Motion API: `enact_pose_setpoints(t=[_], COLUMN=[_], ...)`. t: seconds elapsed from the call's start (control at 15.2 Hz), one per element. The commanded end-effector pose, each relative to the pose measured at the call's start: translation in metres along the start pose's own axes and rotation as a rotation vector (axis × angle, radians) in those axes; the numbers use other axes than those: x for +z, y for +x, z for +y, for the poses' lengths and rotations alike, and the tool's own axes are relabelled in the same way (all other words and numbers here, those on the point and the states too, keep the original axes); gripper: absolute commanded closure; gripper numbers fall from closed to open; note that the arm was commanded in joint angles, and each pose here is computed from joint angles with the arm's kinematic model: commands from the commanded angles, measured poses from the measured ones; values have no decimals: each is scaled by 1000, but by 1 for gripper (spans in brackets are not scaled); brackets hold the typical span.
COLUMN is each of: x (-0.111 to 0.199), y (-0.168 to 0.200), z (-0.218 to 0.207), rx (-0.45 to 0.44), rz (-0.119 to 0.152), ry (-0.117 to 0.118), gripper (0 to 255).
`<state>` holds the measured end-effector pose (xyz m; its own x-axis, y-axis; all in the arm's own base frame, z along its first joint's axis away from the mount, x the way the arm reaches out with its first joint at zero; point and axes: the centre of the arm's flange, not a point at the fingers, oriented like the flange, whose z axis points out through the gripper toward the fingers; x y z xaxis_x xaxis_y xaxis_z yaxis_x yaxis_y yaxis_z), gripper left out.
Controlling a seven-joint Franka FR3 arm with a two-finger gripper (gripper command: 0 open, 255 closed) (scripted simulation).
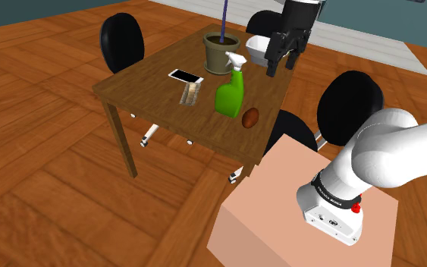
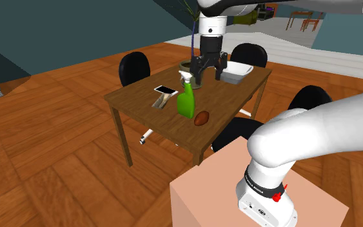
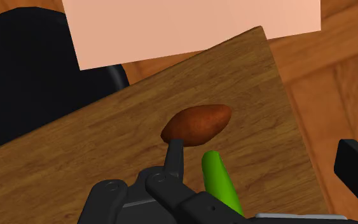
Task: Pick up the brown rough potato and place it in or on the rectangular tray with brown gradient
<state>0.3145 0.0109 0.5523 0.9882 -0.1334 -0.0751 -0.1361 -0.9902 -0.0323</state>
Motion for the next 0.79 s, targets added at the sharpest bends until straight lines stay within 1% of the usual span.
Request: enact_pose_setpoints(t=[0.0,0.73], x=[0,133], y=[0,35], z=[0,34], rx=[0,484], rz=[0,99], ry=[0,55], gripper=[0,0])
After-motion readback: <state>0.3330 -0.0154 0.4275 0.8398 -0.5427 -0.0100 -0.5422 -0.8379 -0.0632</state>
